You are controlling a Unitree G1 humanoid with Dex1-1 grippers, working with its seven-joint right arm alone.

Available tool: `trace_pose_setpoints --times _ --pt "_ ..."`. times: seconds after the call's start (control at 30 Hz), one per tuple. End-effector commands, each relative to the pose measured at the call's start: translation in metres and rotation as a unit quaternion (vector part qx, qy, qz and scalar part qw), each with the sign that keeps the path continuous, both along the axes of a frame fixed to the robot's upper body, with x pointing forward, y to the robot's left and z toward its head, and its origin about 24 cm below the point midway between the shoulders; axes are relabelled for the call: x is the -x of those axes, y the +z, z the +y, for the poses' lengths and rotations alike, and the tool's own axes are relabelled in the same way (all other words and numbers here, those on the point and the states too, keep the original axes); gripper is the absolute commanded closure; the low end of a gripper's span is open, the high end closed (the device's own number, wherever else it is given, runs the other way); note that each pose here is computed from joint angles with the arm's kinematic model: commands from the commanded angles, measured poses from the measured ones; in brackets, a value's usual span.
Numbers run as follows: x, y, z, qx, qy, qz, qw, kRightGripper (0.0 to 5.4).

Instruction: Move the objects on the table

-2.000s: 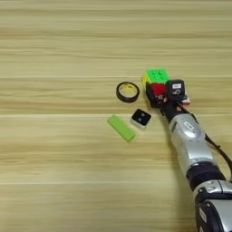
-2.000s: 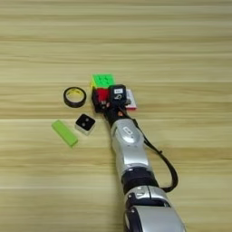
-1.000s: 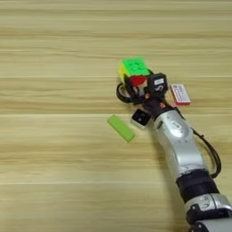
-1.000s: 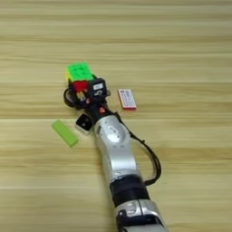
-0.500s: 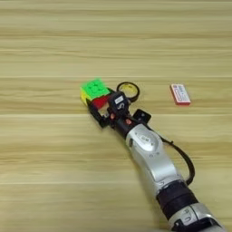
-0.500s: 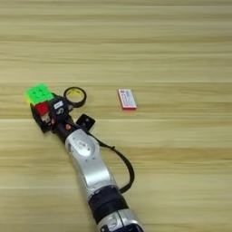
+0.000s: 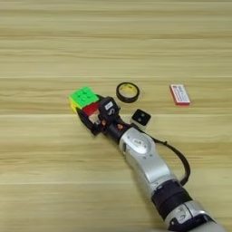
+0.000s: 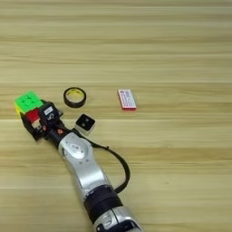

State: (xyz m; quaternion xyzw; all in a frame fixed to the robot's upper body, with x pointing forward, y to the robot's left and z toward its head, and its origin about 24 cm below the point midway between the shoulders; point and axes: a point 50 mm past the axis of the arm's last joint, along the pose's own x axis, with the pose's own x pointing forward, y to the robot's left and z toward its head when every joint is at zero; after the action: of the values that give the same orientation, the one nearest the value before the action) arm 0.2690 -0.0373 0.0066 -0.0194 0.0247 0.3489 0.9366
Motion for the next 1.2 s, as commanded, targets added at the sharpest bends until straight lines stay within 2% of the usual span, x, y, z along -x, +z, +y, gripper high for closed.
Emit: trace_pose_setpoints --times 0.03,0.43,0.67,0.9,1.2 --pt "-0.01 0.021 0.01 -0.02 -0.001 -0.037 0.9991 1.28" --pt "-0.01 0.04 -0.008 -0.023 -0.041 -0.092 0.9947 0.05" --pt "-0.002 0.053 -0.028 -0.035 -0.068 -0.114 0.9905 0.02" --pt "0.018 0.047 -0.047 -0.03 -0.087 -0.095 0.9912 0.02" --pt "0.039 0.031 -0.057 -0.018 -0.088 -0.051 0.9946 0.02"
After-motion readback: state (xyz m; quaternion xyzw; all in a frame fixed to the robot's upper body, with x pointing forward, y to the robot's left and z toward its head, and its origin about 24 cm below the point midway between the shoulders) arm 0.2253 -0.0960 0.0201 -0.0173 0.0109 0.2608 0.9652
